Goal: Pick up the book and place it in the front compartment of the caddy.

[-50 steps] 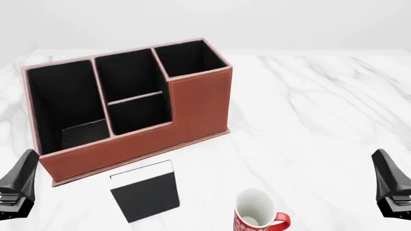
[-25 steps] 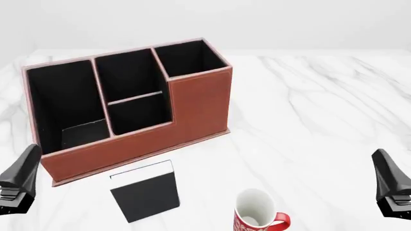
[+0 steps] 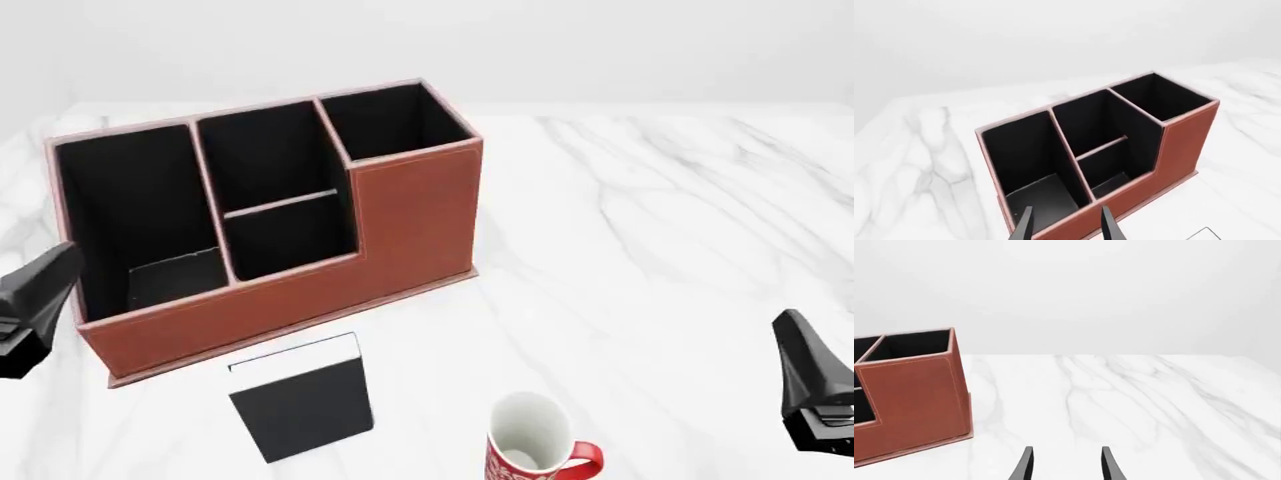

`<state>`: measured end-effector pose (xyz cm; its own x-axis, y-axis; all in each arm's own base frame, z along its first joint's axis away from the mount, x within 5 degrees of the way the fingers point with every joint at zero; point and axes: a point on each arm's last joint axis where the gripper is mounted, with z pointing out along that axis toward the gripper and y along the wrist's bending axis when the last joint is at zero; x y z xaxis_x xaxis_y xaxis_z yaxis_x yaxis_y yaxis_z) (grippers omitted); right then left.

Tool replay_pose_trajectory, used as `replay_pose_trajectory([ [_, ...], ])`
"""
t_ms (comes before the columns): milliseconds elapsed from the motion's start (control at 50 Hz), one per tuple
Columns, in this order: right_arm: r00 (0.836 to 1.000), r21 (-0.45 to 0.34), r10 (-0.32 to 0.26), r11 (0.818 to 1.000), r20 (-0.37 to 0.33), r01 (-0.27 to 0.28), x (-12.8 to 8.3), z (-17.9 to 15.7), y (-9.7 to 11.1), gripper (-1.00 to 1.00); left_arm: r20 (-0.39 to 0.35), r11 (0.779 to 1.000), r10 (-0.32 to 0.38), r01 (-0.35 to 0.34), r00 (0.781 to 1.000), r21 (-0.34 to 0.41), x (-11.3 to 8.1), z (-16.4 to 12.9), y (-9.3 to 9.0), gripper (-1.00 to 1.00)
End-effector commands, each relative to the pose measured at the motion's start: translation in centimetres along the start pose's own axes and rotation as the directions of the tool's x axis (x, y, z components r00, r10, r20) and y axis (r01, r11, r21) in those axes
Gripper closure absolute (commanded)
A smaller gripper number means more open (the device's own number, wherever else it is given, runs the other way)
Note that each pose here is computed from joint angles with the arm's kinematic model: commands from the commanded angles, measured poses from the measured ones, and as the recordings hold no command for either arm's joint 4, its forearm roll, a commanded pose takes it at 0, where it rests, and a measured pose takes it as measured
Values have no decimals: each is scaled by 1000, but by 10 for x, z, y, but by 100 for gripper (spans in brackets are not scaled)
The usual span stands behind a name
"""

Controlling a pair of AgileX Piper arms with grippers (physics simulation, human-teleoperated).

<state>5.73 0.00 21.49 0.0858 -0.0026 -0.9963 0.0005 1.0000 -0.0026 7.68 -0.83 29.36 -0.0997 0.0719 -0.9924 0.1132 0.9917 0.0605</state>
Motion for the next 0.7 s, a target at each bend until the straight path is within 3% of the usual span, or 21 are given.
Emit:
replay_pose_trajectory([
  [20, 1000, 0, 0, 1000, 0, 0, 0, 0, 0, -100, -87, 995, 88, -84, 992, 52, -32, -1, -1, -100],
  [280, 1000, 0, 0, 1000, 0, 0, 0, 0, 0, -100, -126, 977, 132, -108, 983, 181, -68, -9, -8, -100],
  [340, 1000, 0, 1, 1000, 0, -1, 0, 0, 0, -100, -150, 968, 192, -163, 970, 190, -69, -3, -9, -100],
  [400, 1000, 0, 0, 1000, 0, 0, 0, 0, 0, -100, -161, 963, 181, -141, 970, 230, -75, -2, -12, -100],
  [440, 1000, 0, 1, 1000, 0, -1, 0, 0, 0, -100, -186, 949, 210, -155, 960, 274, -78, 4, -17, -100],
  [480, 1000, 0, 1, 1000, 0, -1, 0, 0, 0, -100, -186, 949, 210, -155, 960, 274, -78, 4, -17, -100],
  [500, 1000, 0, 1, 1000, 0, -1, 0, 0, 0, -100, -200, 939, 251, -188, 947, 288, -79, 9, -18, -100],
  [540, 1000, 0, 1, 1000, 0, -1, 0, 0, 0, -100, -200, 939, 251, -188, 947, 288, -79, 9, -18, -100],
  [560, 1000, 0, 1, 1000, 0, -1, 0, 0, 0, -100, -212, 924, 265, -185, 941, 333, -83, 15, -24, -100],
  [600, 1000, 0, 0, 1000, 0, 0, 0, 0, 0, -100, -222, 913, 322, -240, 920, 330, -80, 20, -23, -100],
  [640, 1000, 0, 0, 1000, 0, 0, 0, 0, 0, -100, -217, 903, 319, -227, 923, 364, -83, 21, -28, -100],
  [680, 1000, 0, 1, 1000, 0, -1, 0, 0, 0, -100, -226, 888, 370, -271, 901, 372, -79, 25, -28, -100],
  [700, 1000, 0, 0, 1000, 0, 0, 0, 0, 0, -100, -228, 888, 368, -268, 901, 374, -80, 26, -28, -100],
])
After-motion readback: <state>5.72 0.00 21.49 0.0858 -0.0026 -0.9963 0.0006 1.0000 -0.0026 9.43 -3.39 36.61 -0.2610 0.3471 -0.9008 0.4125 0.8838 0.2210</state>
